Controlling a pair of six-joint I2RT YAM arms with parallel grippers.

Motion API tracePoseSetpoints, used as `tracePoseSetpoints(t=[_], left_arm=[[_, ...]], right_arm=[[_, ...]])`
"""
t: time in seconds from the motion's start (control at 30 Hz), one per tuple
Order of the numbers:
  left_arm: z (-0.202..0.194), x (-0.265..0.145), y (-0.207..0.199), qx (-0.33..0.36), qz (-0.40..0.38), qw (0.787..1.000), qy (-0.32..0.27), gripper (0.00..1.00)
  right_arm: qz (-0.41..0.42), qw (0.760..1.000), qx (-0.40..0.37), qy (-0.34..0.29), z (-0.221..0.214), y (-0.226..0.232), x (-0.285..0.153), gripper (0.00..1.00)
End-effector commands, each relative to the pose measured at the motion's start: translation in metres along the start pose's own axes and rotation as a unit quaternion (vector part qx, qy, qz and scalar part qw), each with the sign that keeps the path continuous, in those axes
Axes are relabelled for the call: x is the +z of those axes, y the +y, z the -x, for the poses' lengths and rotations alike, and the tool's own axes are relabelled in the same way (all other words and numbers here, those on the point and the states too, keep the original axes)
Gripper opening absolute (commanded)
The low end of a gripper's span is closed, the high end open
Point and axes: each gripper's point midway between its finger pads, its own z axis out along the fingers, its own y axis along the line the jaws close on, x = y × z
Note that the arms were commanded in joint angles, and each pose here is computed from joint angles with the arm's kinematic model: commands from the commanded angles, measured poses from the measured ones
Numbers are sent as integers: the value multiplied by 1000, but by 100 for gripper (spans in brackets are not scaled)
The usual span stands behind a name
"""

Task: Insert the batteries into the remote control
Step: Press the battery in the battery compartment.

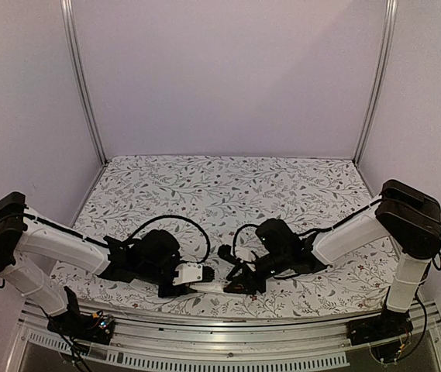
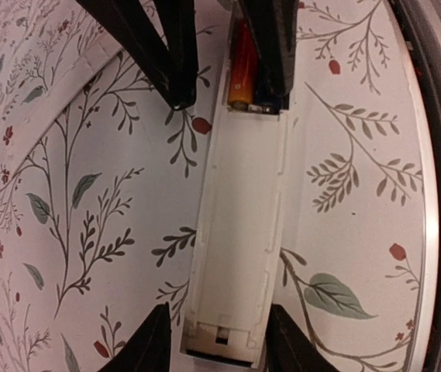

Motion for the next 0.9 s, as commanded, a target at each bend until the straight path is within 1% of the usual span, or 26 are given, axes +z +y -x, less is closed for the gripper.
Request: tracePoseSetpoints(t=[0.0, 0.1, 0.27, 0.33, 0.4, 0.53, 0.73, 0.87], left_arm=[[2, 0, 0, 1, -5, 1000, 0, 42], [3, 0, 0, 2, -5, 1000, -1, 41], [3, 0, -1, 4, -6, 1000, 0, 41], [2, 0, -1, 4, -7, 1000, 2, 41], [2, 1, -2, 4, -7, 1000, 2, 41], [2, 1, -2, 5, -7, 1000, 2, 40], [2, 1, -2, 6, -7, 1000, 3, 40], [1, 1, -2, 6, -7, 1000, 3, 40]], right_arm=[[4, 1000, 14, 3, -2, -1, 0, 41], [12, 1000, 13, -4, 4, 2, -3, 42], [13, 1000, 10, -16, 13, 4, -7, 47], [13, 1000, 10, -20, 16, 4, -8, 47], [13, 1000, 12, -23, 17, 3, -9, 46], [7, 999, 24, -26, 16, -2, -8, 35], [16, 999, 34, -14, 5, -2, -2, 35], [22, 999, 36, -10, -1, 1, -2, 38]])
